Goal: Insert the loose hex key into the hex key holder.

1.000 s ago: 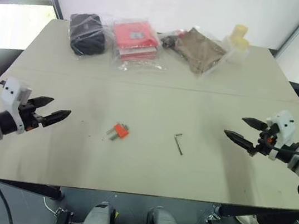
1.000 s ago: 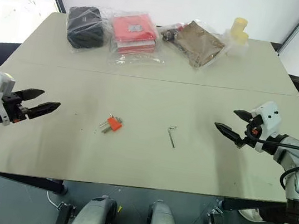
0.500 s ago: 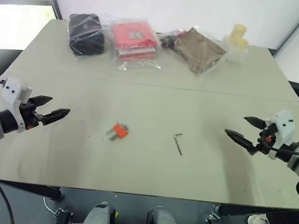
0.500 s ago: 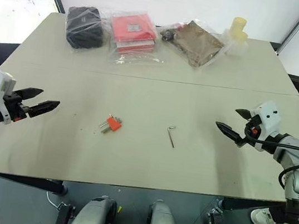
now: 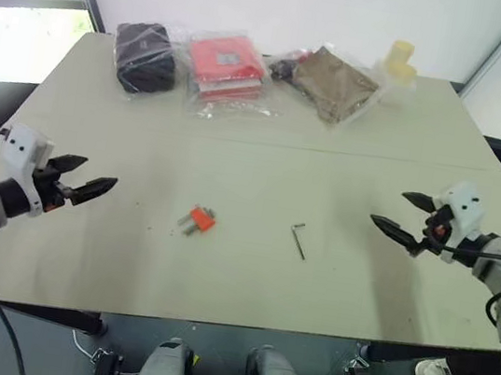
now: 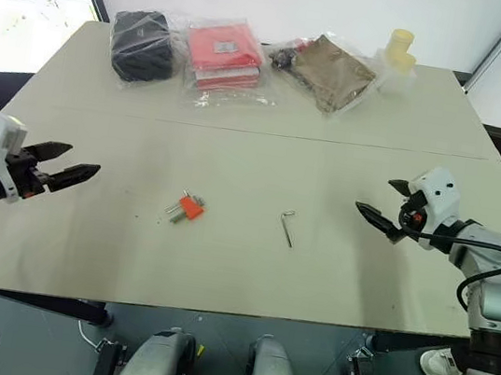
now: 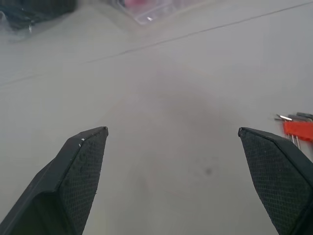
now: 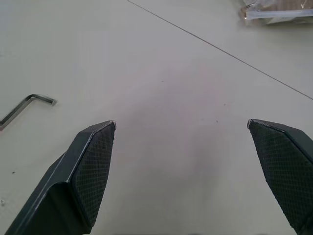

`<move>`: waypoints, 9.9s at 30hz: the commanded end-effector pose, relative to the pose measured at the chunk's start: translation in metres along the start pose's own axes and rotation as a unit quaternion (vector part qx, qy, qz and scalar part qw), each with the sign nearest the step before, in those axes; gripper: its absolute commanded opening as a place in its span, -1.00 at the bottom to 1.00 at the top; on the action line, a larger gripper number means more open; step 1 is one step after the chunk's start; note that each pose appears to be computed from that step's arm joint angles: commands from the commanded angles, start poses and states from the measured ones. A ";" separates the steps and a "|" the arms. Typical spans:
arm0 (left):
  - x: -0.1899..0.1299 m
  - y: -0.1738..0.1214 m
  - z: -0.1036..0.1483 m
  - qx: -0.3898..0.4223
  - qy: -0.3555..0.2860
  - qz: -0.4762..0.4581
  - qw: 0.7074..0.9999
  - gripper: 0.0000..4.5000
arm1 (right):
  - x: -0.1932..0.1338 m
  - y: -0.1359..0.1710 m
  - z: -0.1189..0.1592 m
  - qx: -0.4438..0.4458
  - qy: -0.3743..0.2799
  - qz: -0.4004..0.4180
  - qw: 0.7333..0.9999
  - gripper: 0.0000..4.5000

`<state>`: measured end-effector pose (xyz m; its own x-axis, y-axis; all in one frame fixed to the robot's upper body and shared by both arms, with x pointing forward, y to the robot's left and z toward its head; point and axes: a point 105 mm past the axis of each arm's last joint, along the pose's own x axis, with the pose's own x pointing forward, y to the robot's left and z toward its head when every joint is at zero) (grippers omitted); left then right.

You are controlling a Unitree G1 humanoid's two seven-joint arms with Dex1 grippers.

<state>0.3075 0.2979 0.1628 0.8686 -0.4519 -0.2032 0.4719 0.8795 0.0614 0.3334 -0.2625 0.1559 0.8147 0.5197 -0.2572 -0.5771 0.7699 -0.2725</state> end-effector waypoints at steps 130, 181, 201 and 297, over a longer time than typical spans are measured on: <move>0.154 -0.139 0.101 -0.035 -0.137 -0.416 0.898 1.00 | 0.096 0.101 0.167 -0.674 -0.272 0.101 0.680 -0.56; 0.158 -0.133 0.091 -0.004 -0.108 -0.406 0.907 -1.00 | 0.094 0.088 0.147 -0.634 -0.222 0.072 0.737 0.99; 0.123 -0.126 0.080 0.136 -0.084 -0.371 0.915 -1.00 | 0.031 0.135 0.060 0.110 0.131 0.230 0.958 0.99; 0.140 -0.169 0.132 0.033 -0.133 -0.480 0.866 -1.00 | 0.077 0.109 0.217 0.239 -0.336 0.144 0.900 -0.97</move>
<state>0.3717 0.0676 0.2469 0.0827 -0.9955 0.0457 0.9966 0.0828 0.0011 0.3529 -0.0584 0.2935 0.6088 0.7102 0.3535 -0.7921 0.5687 0.2217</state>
